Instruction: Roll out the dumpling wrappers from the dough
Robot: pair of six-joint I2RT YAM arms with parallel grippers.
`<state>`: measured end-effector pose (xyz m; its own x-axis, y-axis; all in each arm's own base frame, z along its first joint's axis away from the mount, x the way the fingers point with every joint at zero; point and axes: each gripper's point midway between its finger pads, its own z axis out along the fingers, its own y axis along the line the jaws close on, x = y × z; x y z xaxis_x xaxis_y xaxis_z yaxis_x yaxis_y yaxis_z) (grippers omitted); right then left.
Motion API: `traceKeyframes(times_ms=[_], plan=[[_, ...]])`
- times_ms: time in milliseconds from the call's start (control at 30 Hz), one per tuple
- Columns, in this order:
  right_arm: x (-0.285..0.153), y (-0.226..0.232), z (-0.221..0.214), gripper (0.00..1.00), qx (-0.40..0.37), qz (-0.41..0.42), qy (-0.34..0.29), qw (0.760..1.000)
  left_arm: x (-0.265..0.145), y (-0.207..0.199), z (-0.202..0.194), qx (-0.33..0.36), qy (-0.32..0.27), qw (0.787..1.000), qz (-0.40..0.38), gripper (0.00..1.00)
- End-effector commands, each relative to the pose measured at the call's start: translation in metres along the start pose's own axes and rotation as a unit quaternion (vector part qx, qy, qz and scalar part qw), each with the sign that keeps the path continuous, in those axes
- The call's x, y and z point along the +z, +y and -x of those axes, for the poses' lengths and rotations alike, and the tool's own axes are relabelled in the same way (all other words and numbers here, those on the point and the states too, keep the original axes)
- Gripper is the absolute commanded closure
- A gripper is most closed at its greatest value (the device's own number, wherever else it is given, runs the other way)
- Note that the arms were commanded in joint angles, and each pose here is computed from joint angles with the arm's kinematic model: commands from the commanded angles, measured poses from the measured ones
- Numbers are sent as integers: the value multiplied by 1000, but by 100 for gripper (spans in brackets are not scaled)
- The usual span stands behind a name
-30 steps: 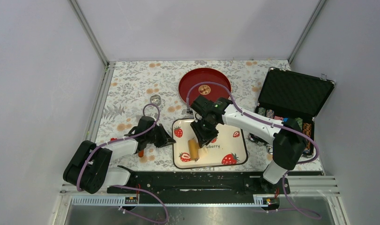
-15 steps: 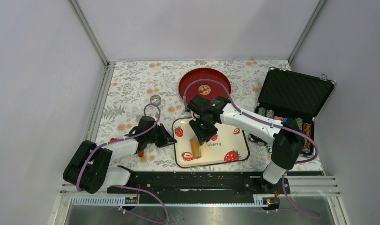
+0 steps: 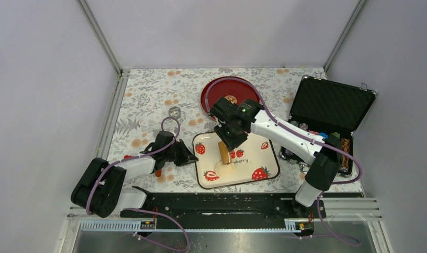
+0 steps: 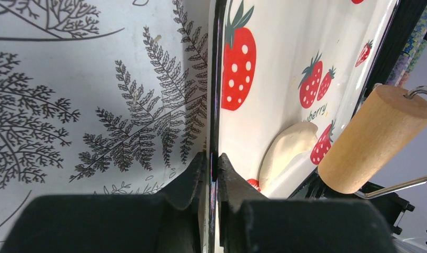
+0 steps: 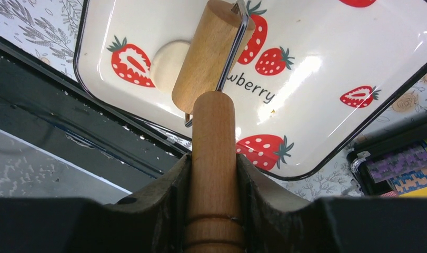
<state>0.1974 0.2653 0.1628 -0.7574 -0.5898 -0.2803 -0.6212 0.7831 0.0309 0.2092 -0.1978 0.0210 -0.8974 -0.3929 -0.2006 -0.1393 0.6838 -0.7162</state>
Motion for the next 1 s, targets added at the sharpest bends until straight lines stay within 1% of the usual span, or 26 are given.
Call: traceKeyframes(times_ms=[0, 167, 233, 300, 433, 767, 967], plan=[[-8, -3, -2, 100, -13, -7, 2, 1000, -1, -10, 5, 4, -9, 1000, -22, 100], [5, 3, -11, 100, -20, 10, 31, 999, -1, -10, 5, 4, -9, 1000, -22, 100], [8, 3, -12, 100, -23, 12, 35, 999, -1, -9, 4, 4, -8, 1000, -22, 100], [10, 10, -14, 100, -27, 31, 42, 998, -1, -10, 5, 4, -9, 1000, -23, 100], [14, 12, -16, 100, -39, 35, 53, 997, -1, -10, 5, 3, -9, 1000, -23, 100], [35, -6, -31, 100, -43, -18, 101, 994, -1, -10, 5, 3, -9, 1000, -24, 100], [43, -16, -42, 100, -39, -44, 115, 992, -1, -9, 5, 3, -9, 1000, -24, 100]])
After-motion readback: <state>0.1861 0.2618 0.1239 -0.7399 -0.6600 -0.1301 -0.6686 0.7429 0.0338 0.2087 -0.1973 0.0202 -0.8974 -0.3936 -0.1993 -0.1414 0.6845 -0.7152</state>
